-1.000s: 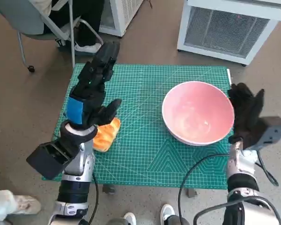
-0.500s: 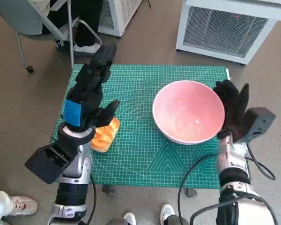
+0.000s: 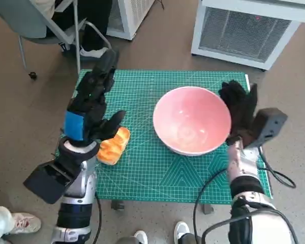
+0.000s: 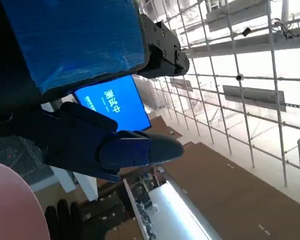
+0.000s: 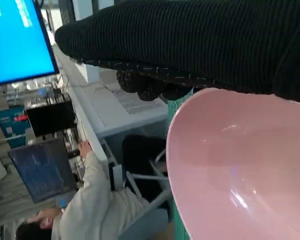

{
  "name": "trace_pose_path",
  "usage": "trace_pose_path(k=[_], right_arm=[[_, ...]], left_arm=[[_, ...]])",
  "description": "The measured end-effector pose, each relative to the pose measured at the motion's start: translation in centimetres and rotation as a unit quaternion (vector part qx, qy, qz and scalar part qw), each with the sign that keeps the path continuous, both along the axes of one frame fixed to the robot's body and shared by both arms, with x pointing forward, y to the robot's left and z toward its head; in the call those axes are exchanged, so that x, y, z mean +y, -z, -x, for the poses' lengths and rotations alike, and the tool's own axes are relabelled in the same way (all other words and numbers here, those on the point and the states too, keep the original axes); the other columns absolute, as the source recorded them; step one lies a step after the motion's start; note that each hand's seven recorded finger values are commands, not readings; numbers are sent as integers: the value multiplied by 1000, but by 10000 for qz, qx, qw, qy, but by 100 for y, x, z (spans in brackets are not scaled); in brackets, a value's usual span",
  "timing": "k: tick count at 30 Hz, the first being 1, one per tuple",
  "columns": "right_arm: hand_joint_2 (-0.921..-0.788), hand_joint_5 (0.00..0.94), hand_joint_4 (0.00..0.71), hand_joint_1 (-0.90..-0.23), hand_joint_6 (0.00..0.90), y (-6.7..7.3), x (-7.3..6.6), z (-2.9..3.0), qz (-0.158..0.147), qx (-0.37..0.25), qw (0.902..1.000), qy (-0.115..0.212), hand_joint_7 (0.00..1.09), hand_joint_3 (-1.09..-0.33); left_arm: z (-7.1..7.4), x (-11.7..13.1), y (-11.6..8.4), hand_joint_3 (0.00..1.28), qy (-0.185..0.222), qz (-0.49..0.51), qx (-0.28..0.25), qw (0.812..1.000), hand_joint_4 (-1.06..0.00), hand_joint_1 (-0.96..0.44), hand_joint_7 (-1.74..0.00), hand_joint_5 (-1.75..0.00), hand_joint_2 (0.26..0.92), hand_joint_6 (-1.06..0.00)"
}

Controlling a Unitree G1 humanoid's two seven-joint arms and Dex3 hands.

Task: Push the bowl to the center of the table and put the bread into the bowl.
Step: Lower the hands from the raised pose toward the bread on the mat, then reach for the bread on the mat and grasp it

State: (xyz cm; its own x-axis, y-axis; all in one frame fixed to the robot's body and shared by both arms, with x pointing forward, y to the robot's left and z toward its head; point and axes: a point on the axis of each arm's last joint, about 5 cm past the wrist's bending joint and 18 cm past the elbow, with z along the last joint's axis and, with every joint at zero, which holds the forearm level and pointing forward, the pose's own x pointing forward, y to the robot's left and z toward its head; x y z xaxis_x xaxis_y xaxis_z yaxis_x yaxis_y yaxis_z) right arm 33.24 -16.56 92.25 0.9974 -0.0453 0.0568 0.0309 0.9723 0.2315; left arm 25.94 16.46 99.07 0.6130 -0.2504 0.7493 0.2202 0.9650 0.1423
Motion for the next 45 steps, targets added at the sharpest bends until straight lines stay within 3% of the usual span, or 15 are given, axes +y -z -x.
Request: trace_pose_path(k=[12,21,24,27,31,39,42,45], right_arm=[[-921,2,202,-508,112,-87,102,-58,230,27,9995,-197,287,-785],[-921,3,202,-518,113,-294,1,-119,361,-663,9970,-170,284,-775],[-921,5,218,-511,40,-403,-19,-128,484,-1236,9911,-130,438,-787],[-921,8,229,-501,12,-535,-33,-127,692,-1941,9784,-162,509,-800],[-921,11,238,-513,3,-711,-40,-113,974,-2847,9530,-362,542,-806],[-921,19,253,-527,-1,-1056,-78,-27,1573,-4323,8844,-786,583,-820],[-921,21,257,-538,-1,-1112,-92,11,1625,-4593,8685,-918,594,-817],[-921,23,259,-540,-1,-1128,-102,52,1640,-4755,8585,-997,603,-813]], left_arm=[[76,100,37,351,-258,-169,18,9995,-225,-614,-7,0,921,-394],[183,514,-2,358,-773,-1561,-37,9847,-235,-573,-3,-5,921,-367],[212,693,-76,350,-894,-2310,-23,9688,-247,-551,-12,-10,921,-384],[232,854,-169,315,-955,-2984,5,9497,-276,-516,-28,-20,921,-417],[259,1010,-300,252,-891,-3756,66,9225,-314,-446,-44,-29,921,-452],[262,1152,-536,106,-643,-5013,56,8629,-369,-322,-69,-21,921,-505],[244,1161,-599,60,-576,-5393,12,8401,-378,-283,-73,-14,916,-515],[214,1165,-636,37,-507,-5619,-22,8257,-383,-265,-77,-11,906,-523]])
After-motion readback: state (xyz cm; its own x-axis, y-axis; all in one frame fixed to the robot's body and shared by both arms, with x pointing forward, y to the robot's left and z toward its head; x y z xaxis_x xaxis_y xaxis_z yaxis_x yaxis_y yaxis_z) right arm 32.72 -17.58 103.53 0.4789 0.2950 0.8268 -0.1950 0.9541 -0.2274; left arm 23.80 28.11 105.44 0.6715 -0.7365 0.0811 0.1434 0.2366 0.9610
